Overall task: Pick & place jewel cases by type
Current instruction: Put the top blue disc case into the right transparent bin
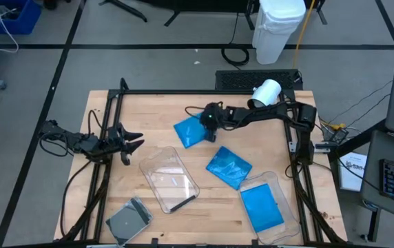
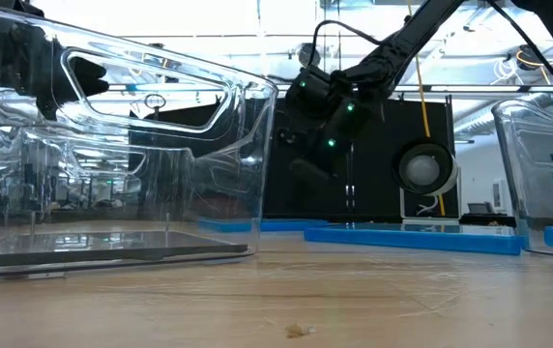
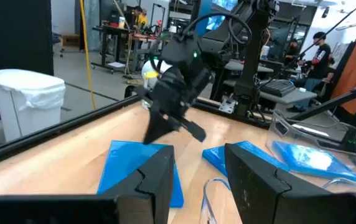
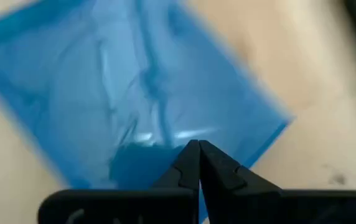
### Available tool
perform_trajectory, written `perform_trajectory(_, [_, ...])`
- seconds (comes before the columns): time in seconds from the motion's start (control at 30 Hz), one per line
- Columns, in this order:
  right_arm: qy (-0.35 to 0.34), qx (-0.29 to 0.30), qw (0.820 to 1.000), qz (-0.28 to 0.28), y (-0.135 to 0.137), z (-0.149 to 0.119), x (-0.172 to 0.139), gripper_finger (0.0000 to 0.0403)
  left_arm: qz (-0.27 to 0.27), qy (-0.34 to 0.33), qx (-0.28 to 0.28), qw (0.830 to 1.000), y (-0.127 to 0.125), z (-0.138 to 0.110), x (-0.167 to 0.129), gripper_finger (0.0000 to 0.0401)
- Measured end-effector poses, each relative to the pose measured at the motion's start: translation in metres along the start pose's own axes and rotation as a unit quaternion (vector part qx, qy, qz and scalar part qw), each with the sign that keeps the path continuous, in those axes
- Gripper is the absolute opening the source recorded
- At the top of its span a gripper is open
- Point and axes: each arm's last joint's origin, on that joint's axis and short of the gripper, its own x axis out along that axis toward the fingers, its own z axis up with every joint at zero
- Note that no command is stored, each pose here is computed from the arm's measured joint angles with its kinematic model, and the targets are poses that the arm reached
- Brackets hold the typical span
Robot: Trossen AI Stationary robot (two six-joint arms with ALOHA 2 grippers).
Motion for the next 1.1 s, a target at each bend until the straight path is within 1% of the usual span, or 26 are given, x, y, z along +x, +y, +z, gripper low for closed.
perform_trajectory(0.1, [-0.046, 0.012, 0.999, -0.012, -0.007, 0.005, 0.001, 0.0, 0.001, 0.0, -0.02, 1.0, 0.0, 0.0, 0.0, 0.0147])
perform_trajectory(0.13, [-0.062, 0.012, 0.998, -0.004, -0.007, 0.006, 0.001, 0.0, 0.002, -0.001, -0.028, 1.0, 0.0, 0.0, 0.0, 0.0147])
perform_trajectory(0.17, [-0.077, 0.006, 0.997, 0.023, -0.006, 0.006, 0.002, 0.0, 0.002, -0.001, -0.035, 0.999, 0.0, 0.0, 0.0, 0.0147])
perform_trajectory(0.2, [-0.09, 0.0, 0.994, 0.066, -0.004, 0.006, 0.001, 0.0, 0.002, -0.001, -0.04, 0.999, 0.0, 0.0, 0.0, 0.0147])
perform_trajectory(0.23, [-0.105, -0.006, 0.987, 0.123, -0.001, 0.007, 0.0, 0.0, 0.002, -0.001, -0.043, 0.999, 0.0, 0.0, 0.0, 0.0147])
perform_trajectory(0.3, [-0.134, -0.012, 0.962, 0.238, 0.007, 0.011, -0.004, 0.0, -0.001, 0.0, -0.05, 0.999, 0.0, 0.0, 0.0, 0.0147])
perform_trajectory(0.33, [-0.145, -0.014, 0.949, 0.279, 0.012, 0.013, -0.006, 0.0, -0.003, 0.001, -0.05, 0.999, 0.0, 0.0, 0.0, 0.0147])
perform_trajectory(0.37, [-0.147, -0.018, 0.941, 0.303, 0.017, 0.013, -0.008, 0.0, -0.005, 0.001, -0.05, 0.999, 0.0, 0.0, 0.0, 0.0147])
perform_trajectory(0.4, [-0.139, -0.022, 0.94, 0.311, 0.021, 0.013, -0.009, 0.0, -0.005, 0.001, -0.05, 0.999, 0.0, 0.0, 0.0, 0.0147])
perform_trajectory(0.47, [-0.112, -0.034, 0.947, 0.299, 0.028, 0.008, -0.008, 0.0, -0.005, 0.001, -0.05, 0.999, 0.0, 0.0, 0.0, 0.0147])
perform_trajectory(0.6, [-0.066, -0.044, 0.966, 0.248, 0.029, -0.002, 0.0, 0.0, -0.005, 0.001, -0.048, 0.999, 0.0, 0.0, 0.0, 0.0147])
perform_trajectory(0.7, [-0.039, -0.033, 0.979, 0.199, 0.024, -0.009, 0.01, 0.0, -0.005, 0.001, -0.048, 0.999, 0.0, 0.0, 0.0, 0.0147])
perform_trajectory(0.8, [-0.031, -0.02, 0.989, 0.142, 0.015, -0.01, 0.015, 0.0, -0.005, 0.001, -0.041, 0.999, 0.0, 0.0, 0.0, 0.0147])
perform_trajectory(0.87, [-0.027, -0.01, 0.993, 0.113, 0.01, -0.011, 0.016, 0.0, -0.005, 0.001, -0.037, 0.999, 0.0, 0.0, 0.0, 0.0147])
perform_trajectory(0.97, [-0.027, 0.003, 0.998, 0.054, 0.005, -0.009, 0.016, 0.0, -0.005, 0.001, -0.036, 0.999, 0.0, 0.0, 0.0, 0.0147])
perform_trajectory(1.1, [-0.042, 0.016, 0.999, -0.022, 0.003, -0.005, 0.017, 0.0, -0.005, 0.001, -0.036, 0.999, 0.0, 0.0, 0.0, 0.0147])
